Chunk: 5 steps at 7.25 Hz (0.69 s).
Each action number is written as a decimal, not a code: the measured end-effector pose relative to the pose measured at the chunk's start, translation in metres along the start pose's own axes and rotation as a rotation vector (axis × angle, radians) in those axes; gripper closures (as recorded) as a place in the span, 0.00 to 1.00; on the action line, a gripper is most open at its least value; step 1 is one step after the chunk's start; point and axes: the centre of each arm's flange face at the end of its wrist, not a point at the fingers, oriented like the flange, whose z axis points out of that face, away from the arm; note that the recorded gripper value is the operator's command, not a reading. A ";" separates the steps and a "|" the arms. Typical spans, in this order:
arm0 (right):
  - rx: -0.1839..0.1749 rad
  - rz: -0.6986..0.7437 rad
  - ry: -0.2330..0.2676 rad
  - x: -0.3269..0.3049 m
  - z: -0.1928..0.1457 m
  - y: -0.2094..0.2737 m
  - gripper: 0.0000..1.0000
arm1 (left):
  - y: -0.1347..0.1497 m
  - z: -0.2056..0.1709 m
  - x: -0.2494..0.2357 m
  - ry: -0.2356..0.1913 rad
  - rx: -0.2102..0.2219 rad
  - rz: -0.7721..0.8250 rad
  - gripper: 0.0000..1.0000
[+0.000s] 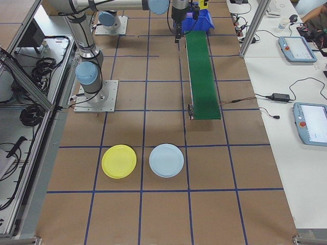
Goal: Move block left to right into plate
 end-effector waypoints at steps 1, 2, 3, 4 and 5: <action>-0.001 -0.002 0.002 0.000 0.000 0.000 0.00 | 0.012 0.006 0.044 0.005 -0.023 0.009 0.64; -0.002 -0.004 0.004 0.001 0.001 0.000 0.00 | 0.024 0.026 0.088 0.009 -0.059 0.046 0.64; -0.003 -0.004 0.006 0.001 0.001 0.000 0.00 | 0.033 0.057 0.124 0.009 -0.099 0.089 0.64; -0.003 -0.004 0.008 0.001 0.001 -0.001 0.00 | 0.039 0.085 0.147 0.008 -0.119 0.122 0.62; -0.003 -0.004 0.009 0.002 0.001 -0.001 0.00 | 0.045 0.109 0.158 0.008 -0.121 0.141 0.29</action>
